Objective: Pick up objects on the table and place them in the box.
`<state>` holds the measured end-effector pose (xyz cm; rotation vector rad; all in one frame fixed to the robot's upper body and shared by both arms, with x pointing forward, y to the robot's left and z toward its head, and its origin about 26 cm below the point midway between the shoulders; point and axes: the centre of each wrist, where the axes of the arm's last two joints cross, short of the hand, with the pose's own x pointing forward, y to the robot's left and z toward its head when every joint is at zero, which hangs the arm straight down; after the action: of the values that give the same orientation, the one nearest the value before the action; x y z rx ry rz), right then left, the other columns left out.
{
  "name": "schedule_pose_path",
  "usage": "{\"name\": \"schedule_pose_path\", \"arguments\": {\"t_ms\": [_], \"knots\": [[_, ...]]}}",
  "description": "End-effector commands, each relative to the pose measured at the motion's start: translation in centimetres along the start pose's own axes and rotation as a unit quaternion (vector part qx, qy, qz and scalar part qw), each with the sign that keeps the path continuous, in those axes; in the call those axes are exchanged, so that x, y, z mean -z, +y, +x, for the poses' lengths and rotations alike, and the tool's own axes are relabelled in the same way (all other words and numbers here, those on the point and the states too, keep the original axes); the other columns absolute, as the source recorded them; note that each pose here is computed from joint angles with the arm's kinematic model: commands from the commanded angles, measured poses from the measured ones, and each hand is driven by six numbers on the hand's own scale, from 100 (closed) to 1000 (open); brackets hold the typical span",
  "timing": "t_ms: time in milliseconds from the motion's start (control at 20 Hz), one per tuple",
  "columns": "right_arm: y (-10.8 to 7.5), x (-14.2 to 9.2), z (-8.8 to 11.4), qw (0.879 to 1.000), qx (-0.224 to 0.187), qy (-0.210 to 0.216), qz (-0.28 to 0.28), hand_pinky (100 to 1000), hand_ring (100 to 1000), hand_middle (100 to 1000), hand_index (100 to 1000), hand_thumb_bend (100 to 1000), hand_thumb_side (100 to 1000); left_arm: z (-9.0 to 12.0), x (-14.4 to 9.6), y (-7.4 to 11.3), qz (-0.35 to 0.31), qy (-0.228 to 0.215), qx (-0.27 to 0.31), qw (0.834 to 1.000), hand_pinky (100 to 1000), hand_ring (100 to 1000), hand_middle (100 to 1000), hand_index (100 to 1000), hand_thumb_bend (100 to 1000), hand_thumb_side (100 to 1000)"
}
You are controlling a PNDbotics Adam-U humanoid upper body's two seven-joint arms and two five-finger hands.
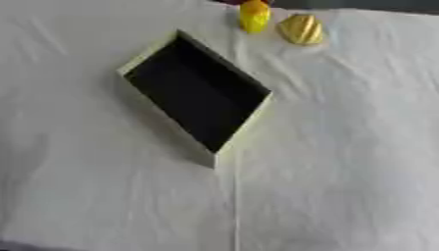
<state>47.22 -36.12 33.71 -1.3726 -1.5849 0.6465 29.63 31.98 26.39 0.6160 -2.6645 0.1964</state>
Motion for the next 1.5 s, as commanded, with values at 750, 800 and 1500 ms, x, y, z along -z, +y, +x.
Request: {"name": "schedule_pose_path", "arguments": {"t_ms": [750, 800, 1500], "knots": [[-2.4, 0.2, 0.5, 1.000, -0.014, -0.016, -0.021, 868, 856, 904, 896, 100, 651, 0.6, 0.6, 0.2, -0.003, -0.013, 0.003, 1.000, 863, 913, 891, 825, 393, 809], [-2.3, 0.3, 0.7, 1.000, -0.015, -0.020, -0.020, 868, 856, 905, 896, 100, 652, 0.6, 0.6, 0.2, -0.004, -0.013, 0.004, 1.000, 863, 913, 891, 825, 393, 809], [0.1, 1.3, 7.3, 0.996, -0.012, -0.081, 0.034, 870, 861, 914, 907, 100, 683, 0.7, 0.7, -0.2, -0.011, -0.011, -0.005, 1.000, 862, 911, 891, 825, 396, 809]]}}
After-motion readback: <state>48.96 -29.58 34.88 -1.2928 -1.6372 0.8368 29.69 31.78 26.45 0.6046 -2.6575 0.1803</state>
